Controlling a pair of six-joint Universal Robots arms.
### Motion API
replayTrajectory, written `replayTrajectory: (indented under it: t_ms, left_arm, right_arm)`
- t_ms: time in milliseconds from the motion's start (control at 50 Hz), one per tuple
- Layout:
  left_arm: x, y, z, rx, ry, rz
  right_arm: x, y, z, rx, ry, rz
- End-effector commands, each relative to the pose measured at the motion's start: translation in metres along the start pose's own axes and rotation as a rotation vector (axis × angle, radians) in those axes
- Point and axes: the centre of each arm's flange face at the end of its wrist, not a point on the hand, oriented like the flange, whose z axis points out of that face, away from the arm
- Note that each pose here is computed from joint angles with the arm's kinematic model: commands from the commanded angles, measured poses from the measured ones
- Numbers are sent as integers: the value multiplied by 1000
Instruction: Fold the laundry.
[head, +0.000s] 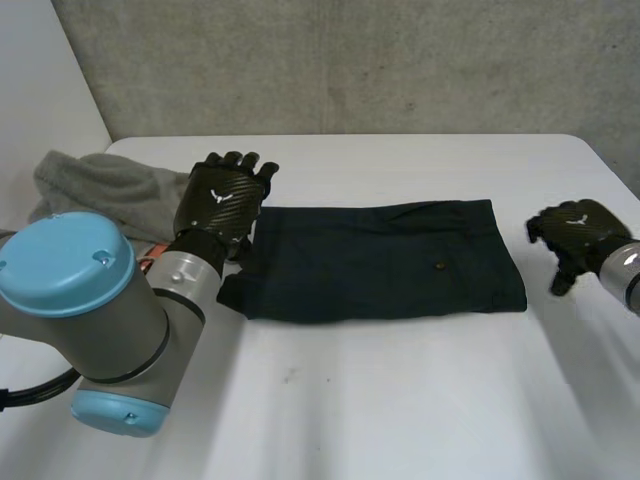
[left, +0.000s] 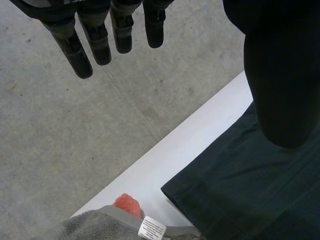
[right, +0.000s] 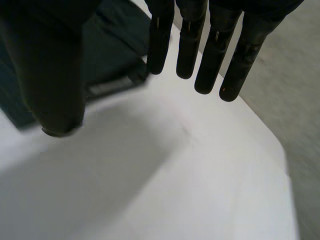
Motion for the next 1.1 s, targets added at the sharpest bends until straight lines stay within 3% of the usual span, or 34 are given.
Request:
replayTrajectory:
  t_ms: [20, 280, 640, 800, 880, 940, 1040, 1100]
  left_arm:
    - [3, 5, -3, -19, 9, -9]
    - [2, 8, -4, -27, 9, -10]
    - [3, 13, -5, -42, 14, -9]
    - [-1, 0, -8, -8, 4, -10]
    - [-4, -5, -10, 6, -2, -11]
    - [-4, -7, -9, 13, -6, -12]
    - [-6, -9, -8, 17, -14, -12]
    - [-8, -9, -7, 16, -22, -12]
  right_arm:
    - [-26, -3, 1, 48, -132, 133]
    - [-48, 20, 23, 17, -179, 121]
    - [-26, 20, 30, -8, -37, 66]
    - [12, -4, 8, -8, 74, -51]
    - [28, -12, 3, -23, 131, -204]
    - [19, -26, 2, 19, 117, -271]
    - [-42, -89, -5, 246, 27, -382]
    - [-69, -105, -10, 319, -17, -414]
